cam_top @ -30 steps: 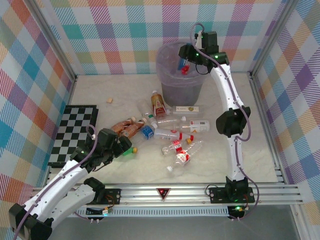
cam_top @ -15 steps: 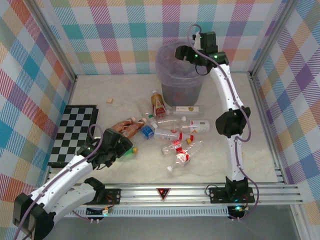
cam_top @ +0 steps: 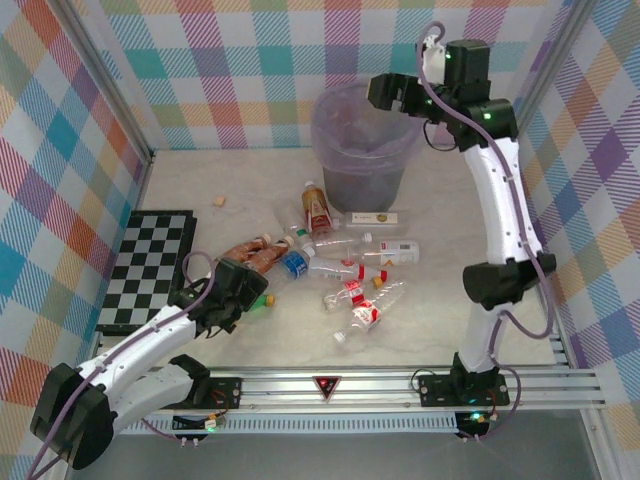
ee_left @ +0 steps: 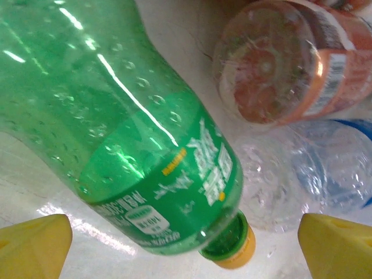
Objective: Put the plastic bottles in the bin
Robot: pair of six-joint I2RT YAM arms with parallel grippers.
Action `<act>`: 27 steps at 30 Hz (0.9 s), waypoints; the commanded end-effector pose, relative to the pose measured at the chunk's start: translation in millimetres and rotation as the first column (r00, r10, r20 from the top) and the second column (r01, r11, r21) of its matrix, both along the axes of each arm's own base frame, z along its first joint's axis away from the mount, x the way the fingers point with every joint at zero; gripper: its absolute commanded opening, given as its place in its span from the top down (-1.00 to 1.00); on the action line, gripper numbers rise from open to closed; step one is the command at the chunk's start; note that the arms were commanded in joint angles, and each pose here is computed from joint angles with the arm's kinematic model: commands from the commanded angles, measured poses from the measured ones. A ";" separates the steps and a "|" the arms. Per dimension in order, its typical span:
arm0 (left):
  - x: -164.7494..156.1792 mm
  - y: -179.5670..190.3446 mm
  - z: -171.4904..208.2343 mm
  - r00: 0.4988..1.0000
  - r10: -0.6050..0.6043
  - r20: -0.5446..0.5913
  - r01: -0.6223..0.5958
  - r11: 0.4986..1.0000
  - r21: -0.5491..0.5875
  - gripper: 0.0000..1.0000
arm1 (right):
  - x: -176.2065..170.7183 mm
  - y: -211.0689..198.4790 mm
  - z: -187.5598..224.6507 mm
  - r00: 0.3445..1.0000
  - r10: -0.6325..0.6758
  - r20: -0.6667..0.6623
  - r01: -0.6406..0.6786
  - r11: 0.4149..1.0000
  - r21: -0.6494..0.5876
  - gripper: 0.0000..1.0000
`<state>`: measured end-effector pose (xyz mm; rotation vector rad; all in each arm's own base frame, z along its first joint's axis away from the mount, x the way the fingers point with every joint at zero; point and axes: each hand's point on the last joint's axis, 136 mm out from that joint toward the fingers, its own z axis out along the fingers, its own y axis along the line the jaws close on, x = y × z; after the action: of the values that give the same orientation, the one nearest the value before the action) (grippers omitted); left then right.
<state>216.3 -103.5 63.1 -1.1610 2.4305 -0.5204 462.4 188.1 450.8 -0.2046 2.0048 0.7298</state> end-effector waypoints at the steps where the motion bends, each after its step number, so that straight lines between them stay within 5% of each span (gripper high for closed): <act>1: 8.3 6.8 -1.1 0.992 0.121 0.043 -0.119 0.992 -0.045 -0.92 | -22.9 5.2 -37.9 0.989 0.077 -0.128 -0.081 0.996 -0.028 -0.93; 18: 7.1 5.1 -27.8 0.988 0.146 0.049 -0.141 0.986 -0.087 -0.67 | -116.8 -28.7 -121.7 0.946 0.039 -0.322 -0.048 0.999 -0.020 -0.94; 27: 2.6 13.7 -16.1 0.995 0.093 0.030 -0.094 0.995 0.033 -0.41 | -148.8 -35.7 -156.2 0.908 0.052 -0.417 -0.040 0.999 0.036 -0.93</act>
<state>220.0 -96.8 40.3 -1.2827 2.3300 -0.5348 322.0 148.7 278.6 -0.0674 2.4558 0.8216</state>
